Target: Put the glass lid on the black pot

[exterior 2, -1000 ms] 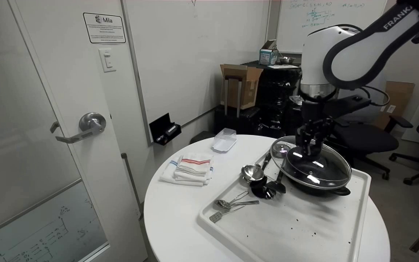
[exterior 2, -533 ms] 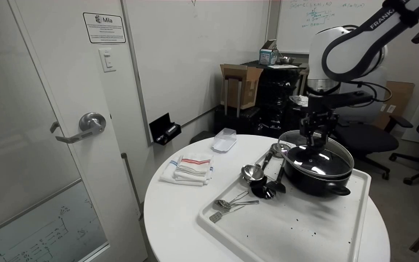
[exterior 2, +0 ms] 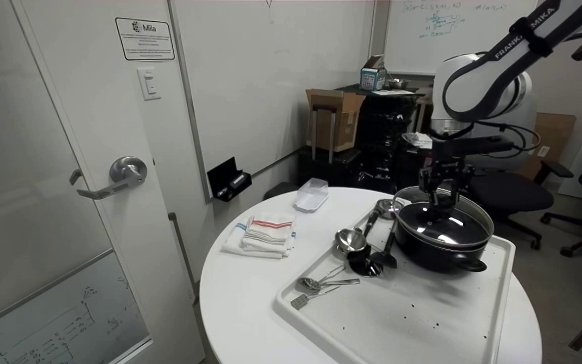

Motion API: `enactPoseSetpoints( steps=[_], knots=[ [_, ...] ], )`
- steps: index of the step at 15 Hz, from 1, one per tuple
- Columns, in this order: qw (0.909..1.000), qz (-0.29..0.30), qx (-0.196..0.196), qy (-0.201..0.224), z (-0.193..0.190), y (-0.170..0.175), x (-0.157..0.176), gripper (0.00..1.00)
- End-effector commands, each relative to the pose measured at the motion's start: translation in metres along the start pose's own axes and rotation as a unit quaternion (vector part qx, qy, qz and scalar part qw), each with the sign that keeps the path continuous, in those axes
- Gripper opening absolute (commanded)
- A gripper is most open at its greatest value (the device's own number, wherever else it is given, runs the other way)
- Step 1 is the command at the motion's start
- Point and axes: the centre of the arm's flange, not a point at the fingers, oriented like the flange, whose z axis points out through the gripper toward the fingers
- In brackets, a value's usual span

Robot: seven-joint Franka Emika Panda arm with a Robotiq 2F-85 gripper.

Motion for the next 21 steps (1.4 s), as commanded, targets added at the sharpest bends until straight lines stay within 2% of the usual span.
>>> enactPoseSetpoints(
  steps=[1,9,21],
  knots=[
    [0.9992,0.036,0.010,-0.010,0.002,0.003,0.024,0.27],
    [0.9960,0.083,0.022,-0.027,0.018,0.010,0.062,0.27],
    [0.9912,0.117,0.006,-0.062,0.045,0.012,0.083,0.27]
  ],
)
